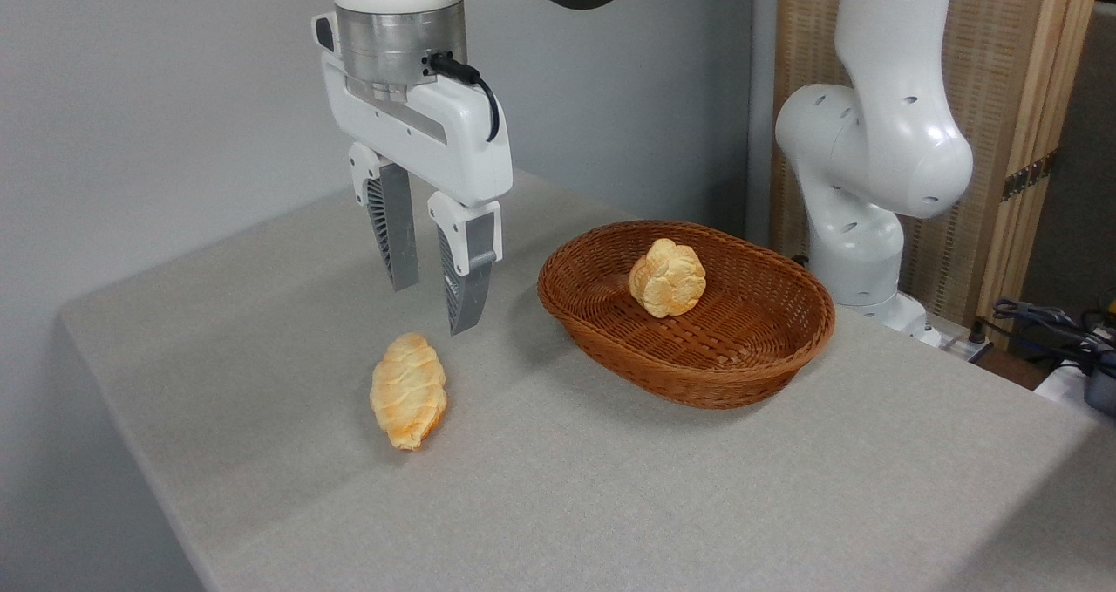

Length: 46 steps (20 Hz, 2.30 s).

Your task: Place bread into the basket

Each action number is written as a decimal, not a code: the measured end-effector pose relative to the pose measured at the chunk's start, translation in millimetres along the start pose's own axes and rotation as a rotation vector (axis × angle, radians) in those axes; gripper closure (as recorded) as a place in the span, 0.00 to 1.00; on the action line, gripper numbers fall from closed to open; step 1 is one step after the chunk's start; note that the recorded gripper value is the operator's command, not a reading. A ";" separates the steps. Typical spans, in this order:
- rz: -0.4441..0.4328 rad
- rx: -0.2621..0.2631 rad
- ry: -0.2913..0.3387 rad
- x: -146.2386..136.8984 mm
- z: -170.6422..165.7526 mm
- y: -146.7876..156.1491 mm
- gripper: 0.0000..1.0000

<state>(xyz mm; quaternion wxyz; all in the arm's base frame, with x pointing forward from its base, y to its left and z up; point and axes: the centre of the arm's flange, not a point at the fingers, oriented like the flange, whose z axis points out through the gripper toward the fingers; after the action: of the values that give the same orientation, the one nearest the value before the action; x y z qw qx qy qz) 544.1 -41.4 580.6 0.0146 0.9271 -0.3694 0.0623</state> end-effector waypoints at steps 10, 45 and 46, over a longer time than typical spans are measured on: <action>0.005 -0.001 -0.001 1.7 0.7 1.9 0.00; 0.013 -0.023 -0.030 6.2 13.7 4.8 0.00; 0.014 -0.024 -0.032 6.5 14.0 5.5 0.00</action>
<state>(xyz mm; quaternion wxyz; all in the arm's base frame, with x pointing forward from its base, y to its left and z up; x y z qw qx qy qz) 546.5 -50.9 567.4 0.0195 0.9250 -0.3769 0.0429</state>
